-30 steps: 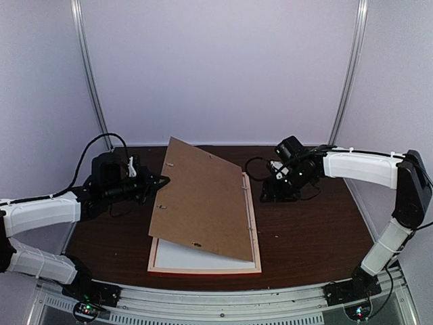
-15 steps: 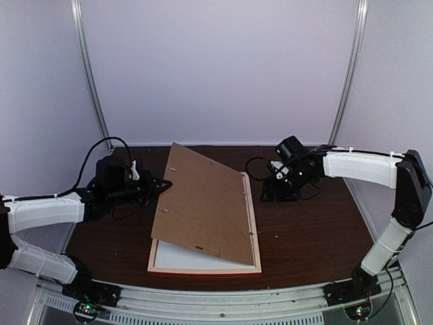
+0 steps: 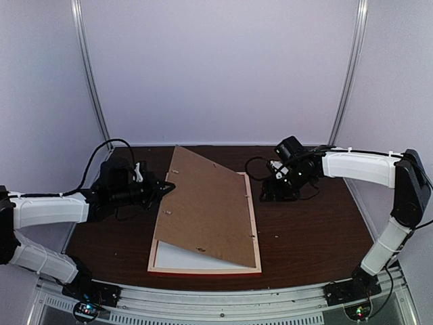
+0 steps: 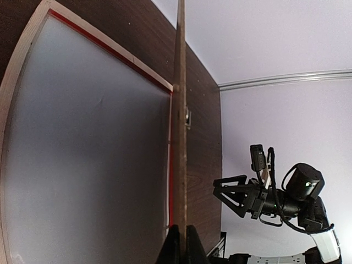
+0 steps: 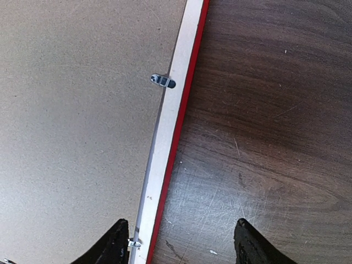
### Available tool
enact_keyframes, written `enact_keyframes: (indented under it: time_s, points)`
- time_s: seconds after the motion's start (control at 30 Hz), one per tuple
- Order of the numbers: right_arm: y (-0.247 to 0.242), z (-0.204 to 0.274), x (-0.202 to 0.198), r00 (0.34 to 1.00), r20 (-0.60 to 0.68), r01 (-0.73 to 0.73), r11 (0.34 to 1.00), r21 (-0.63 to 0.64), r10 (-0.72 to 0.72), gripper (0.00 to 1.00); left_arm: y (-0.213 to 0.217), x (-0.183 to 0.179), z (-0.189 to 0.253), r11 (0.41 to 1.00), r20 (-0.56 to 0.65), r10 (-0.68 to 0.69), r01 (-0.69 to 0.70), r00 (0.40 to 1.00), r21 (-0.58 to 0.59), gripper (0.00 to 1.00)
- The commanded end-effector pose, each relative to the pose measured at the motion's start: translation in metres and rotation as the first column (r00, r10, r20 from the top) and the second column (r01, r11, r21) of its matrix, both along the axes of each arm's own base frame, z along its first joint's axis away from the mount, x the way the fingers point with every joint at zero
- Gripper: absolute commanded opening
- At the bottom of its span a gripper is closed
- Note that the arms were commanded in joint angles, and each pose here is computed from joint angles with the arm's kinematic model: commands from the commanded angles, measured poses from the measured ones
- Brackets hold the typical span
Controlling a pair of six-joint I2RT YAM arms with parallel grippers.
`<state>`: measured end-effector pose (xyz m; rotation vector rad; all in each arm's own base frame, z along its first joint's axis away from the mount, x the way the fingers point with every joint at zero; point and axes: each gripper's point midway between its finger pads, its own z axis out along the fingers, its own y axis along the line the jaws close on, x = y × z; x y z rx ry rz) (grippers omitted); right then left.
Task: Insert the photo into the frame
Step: Move the backboard to the frame body.
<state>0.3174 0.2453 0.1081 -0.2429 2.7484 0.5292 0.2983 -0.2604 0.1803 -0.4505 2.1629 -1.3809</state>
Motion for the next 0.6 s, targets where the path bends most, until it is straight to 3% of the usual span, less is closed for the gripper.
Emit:
enact_keyframes:
  time_s: [0.0,0.57]
  points:
    - [0.0,-0.005,0.001,1.0,-0.005,0.005,1.0,0.005,-0.005,0.65,-0.01,0.006,0.037,0.995,0.12,-0.01,0.022,0.993,-0.098,0.0]
    - [0.007,-0.009,-0.001,1.0,-0.022,-0.02,0.999,0.038,0.021,0.65,-0.014,0.003,0.021,0.996,0.113,-0.041,0.049,0.993,-0.07,0.0]
